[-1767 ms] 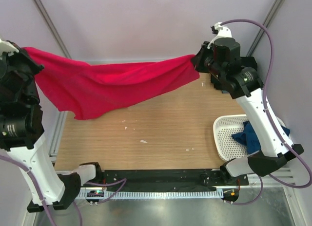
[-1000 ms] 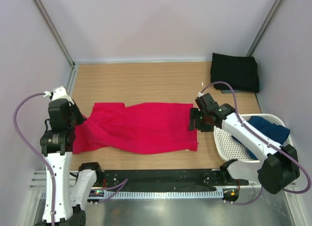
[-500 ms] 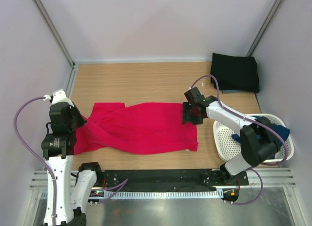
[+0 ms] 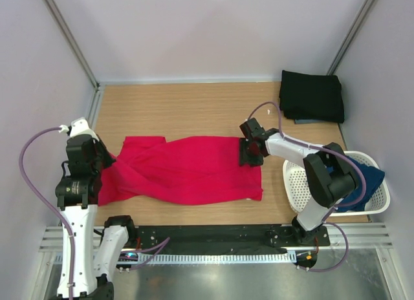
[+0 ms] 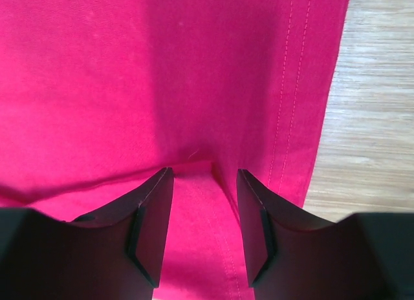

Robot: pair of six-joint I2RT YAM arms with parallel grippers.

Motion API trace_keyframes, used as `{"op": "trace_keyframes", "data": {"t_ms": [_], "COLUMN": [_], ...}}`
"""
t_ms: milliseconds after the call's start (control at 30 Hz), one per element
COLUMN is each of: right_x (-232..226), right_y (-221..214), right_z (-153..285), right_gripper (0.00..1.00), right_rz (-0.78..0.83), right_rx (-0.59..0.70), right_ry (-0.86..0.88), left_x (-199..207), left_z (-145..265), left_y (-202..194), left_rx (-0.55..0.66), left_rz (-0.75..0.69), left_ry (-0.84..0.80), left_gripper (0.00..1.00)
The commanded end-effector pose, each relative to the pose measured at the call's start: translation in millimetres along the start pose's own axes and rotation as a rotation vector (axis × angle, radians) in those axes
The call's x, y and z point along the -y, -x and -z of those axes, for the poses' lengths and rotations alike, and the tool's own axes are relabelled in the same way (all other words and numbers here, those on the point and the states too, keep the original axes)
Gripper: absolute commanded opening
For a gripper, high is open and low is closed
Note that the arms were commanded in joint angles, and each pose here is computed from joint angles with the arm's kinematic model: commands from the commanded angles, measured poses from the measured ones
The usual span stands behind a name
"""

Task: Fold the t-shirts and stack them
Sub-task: Flatten the tshirt out

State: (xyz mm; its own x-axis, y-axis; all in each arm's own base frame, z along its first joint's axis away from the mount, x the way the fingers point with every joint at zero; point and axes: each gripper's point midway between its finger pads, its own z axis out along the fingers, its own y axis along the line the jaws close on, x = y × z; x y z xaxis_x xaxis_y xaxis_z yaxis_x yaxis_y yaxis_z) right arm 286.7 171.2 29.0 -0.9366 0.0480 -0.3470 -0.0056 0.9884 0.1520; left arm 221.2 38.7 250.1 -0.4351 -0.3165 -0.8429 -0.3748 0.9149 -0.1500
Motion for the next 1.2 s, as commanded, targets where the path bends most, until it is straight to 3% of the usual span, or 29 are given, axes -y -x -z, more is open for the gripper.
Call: {"op": "trace_keyframes", "data": {"t_ms": [0,233,400,533,700,967,1167], "right_x": [-6,-10,-9,-13,-29,-38,-34], "right_y": [7,9,9,29,104,217,244], "right_z": [-5,-7,-2,29,124,300,392], "right_gripper": [0.49,0.32,0.01,0.01,0.01,0.01,0.01], "right_rz": [0.021,0.022,0.020,0.021,0.024,0.024,0.034], "right_rx": [0.018,0.018,0.001,0.063,0.334,0.825,1.054], "right_ry": [0.012,0.013,-0.001,-0.002,0.032,0.055,0.067], "left_x": [2,2,2,3,20,59,77], "left_z": [4,3,5,13,19,70,131], "left_y": [22,24,26,52,115,270,333], "left_rx": [0.076,0.076,0.080,0.122,0.202,0.591,0.803], "left_rz": [0.007,-0.004,-0.004,0.009,-0.046,-0.131,-0.146], "left_ry": [-0.003,0.002,0.005,0.021,-0.008,-0.108,-0.194], "left_gripper": [0.00,0.00,0.00,0.00,0.00,0.00,0.00]}}
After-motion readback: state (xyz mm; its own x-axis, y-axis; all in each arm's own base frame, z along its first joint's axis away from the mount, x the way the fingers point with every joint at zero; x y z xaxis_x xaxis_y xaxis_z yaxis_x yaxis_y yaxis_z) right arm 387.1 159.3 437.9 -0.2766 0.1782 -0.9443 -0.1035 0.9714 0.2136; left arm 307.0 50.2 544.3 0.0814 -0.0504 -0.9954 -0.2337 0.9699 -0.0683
